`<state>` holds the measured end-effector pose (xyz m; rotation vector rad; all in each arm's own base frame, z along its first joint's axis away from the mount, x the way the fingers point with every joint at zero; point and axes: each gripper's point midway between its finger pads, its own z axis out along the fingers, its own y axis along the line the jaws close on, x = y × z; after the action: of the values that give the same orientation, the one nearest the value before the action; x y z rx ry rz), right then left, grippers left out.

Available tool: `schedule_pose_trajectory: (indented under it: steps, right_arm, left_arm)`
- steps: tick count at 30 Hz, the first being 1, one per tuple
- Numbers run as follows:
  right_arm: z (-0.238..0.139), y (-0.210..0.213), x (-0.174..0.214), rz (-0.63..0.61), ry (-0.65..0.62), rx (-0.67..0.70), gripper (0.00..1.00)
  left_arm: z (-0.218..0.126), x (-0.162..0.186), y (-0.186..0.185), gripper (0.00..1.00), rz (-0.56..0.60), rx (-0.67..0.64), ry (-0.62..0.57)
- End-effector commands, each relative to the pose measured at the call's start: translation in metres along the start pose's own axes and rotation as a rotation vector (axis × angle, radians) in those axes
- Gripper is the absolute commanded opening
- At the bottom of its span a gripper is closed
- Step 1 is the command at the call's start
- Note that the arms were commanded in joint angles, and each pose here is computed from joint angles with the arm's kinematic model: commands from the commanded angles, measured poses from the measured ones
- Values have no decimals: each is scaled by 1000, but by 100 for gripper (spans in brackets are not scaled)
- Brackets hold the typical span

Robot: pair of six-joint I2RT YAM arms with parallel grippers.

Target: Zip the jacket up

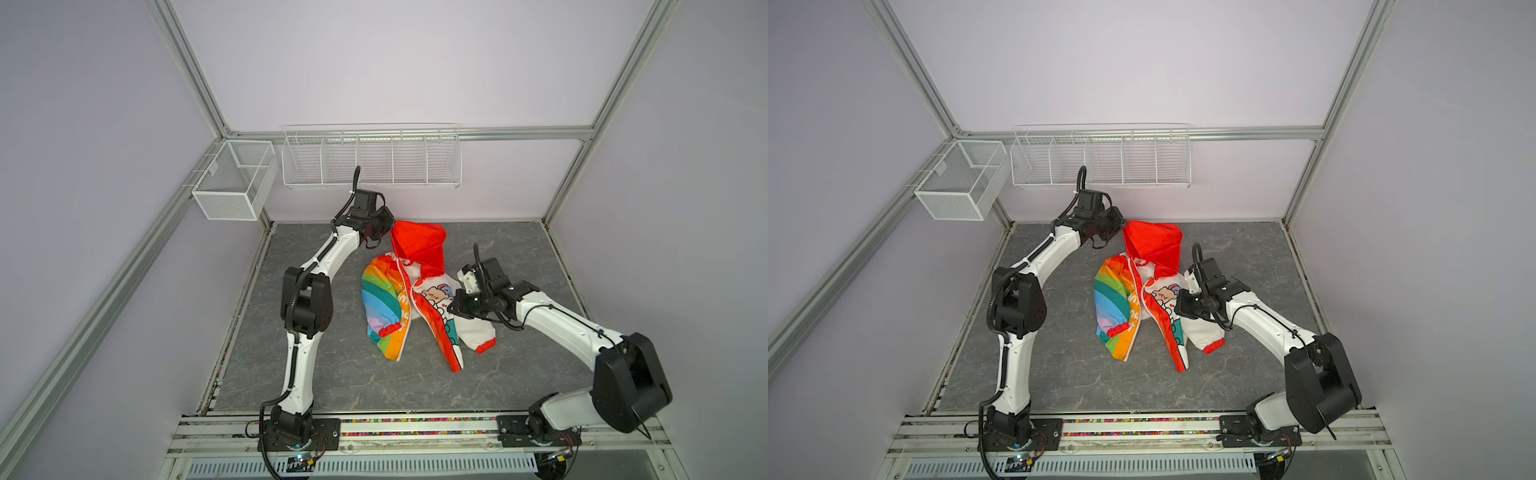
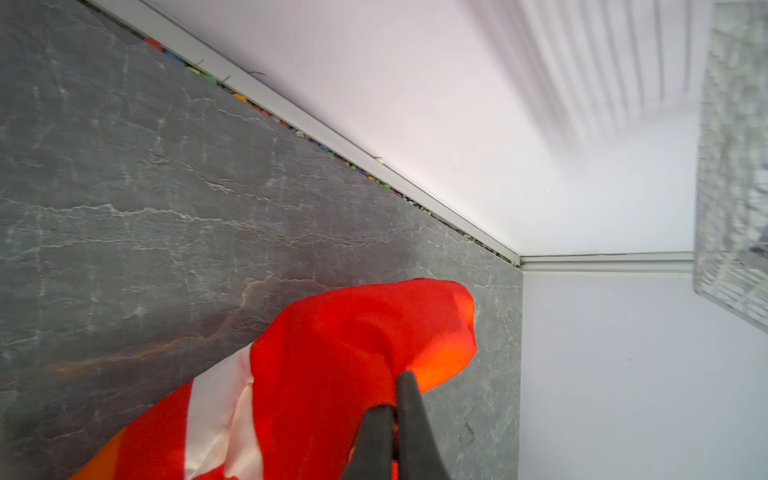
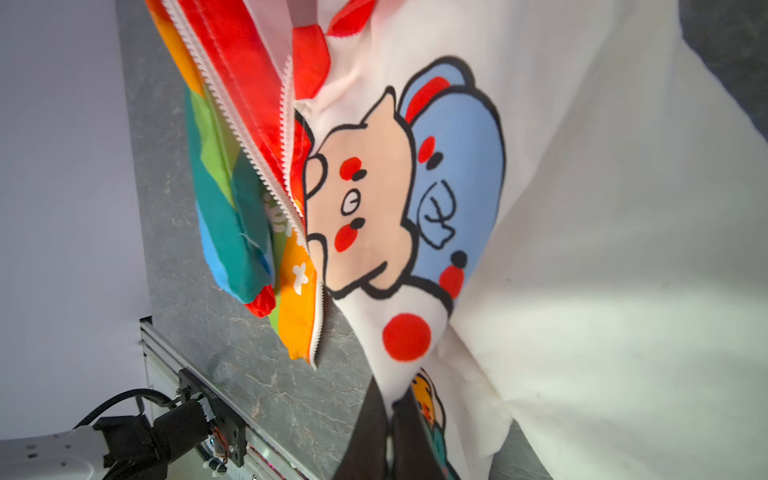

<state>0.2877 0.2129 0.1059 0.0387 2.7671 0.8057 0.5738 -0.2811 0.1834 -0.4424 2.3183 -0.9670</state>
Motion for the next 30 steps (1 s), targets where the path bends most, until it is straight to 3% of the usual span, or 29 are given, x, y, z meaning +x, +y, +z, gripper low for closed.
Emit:
schedule_pose_trajectory:
  steps: [1,2,4,7,11,15,20,26,30]
  right_arm:
    - [8,-17,9,7,44,54,15]
    - [6,-18,8,6,44,54,22]
    - [1,-17,4,2,26,54,37]
    - [-11,-21,-2,3,-6,67,58]
    - [-27,-34,-11,23,-44,99,72]
    - [-34,-58,-14,50,-54,173,79]
    - [-28,-87,-10,81,-36,241,82]
    - [-16,-116,-5,122,-25,314,83]
    - [-4,-130,-1,151,-7,344,83]
  left_arm:
    - [1,-17,15,13,-46,-48,-45]
    - [2,-17,19,25,-59,-54,-41]
    - [1,-16,23,37,-69,-54,-38]
    - [-11,-11,19,44,-77,0,-69]
    - [-43,-3,24,45,-114,33,-131]
    - [-76,16,34,44,-129,29,-151]
    - [-116,57,33,43,-41,-12,-107]
    - [-125,156,20,44,68,-10,57]
    - [-115,221,29,43,70,-1,163]
